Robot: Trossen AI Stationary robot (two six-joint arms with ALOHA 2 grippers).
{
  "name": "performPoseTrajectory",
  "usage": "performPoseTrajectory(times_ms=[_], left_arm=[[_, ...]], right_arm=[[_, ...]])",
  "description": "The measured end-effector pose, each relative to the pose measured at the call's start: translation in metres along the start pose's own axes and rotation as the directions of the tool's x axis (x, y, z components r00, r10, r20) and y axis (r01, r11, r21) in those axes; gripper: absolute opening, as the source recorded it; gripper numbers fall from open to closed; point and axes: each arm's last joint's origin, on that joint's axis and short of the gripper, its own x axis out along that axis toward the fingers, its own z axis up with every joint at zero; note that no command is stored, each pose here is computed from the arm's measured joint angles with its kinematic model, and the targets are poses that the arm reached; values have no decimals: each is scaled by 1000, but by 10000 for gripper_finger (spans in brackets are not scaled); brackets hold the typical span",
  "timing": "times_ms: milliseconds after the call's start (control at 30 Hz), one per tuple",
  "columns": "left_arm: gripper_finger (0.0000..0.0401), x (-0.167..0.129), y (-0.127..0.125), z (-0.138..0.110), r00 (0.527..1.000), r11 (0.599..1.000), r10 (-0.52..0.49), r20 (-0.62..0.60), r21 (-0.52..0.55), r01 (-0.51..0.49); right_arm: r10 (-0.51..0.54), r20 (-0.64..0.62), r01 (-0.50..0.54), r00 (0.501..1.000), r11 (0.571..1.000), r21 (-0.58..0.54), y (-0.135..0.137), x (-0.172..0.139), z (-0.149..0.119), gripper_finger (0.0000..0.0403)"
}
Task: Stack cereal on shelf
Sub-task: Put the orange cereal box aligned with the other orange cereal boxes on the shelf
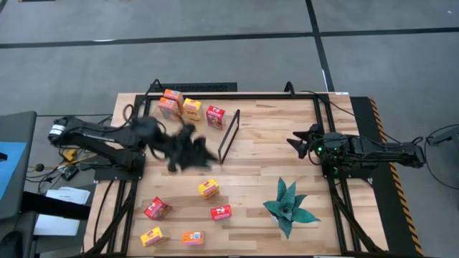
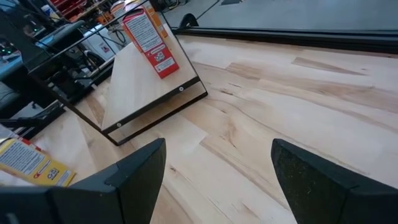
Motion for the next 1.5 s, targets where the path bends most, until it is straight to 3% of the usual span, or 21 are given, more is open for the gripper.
performPoseTrajectory(times_ms=[67,167,300,400,667,800,900,1000,1133,1267,1500], left_arm=[[276,10,-13,-10,979,994,106,-172,26,-103],[275,21,-29,-24,897,974,225,-380,90,-207],[275,36,-51,-34,792,934,357,-495,213,-288],[275,48,-55,-54,683,896,443,-580,291,-334],[275,74,-38,-128,407,868,482,-775,361,-341],[275,83,-28,-153,333,862,477,-814,359,-357],[275,90,-27,-166,334,861,462,-821,325,-392],[275,96,-33,-176,386,859,456,-802,282,-427],[275,96,-43,-184,448,822,512,-733,266,-504],[275,91,-53,-195,469,787,570,-674,283,-548],[275,98,-47,-227,413,750,602,-683,306,-587]], right_arm=[[4,-3,-4,1000,1000,0,0,0,0,317],[5,-3,-5,1000,1000,0,0,0,0,317],[4,-4,-4,1000,1000,0,0,0,0,317],[4,-4,-4,1000,1000,0,0,0,0,317],[4,-12,-4,1000,1000,-3,0,0,-1,317],[24,-28,-24,999,1000,-3,0,0,-1,317],[23,-29,-23,999,1000,-4,0,0,-1,317],[28,-31,-28,999,1000,-3,1,0,-1,317],[50,-52,-50,997,999,-3,1,0,-2,317],[57,-61,-57,997,998,-4,1,0,-3,317],[54,-70,-55,996,998,-8,1,0,-4,317]])
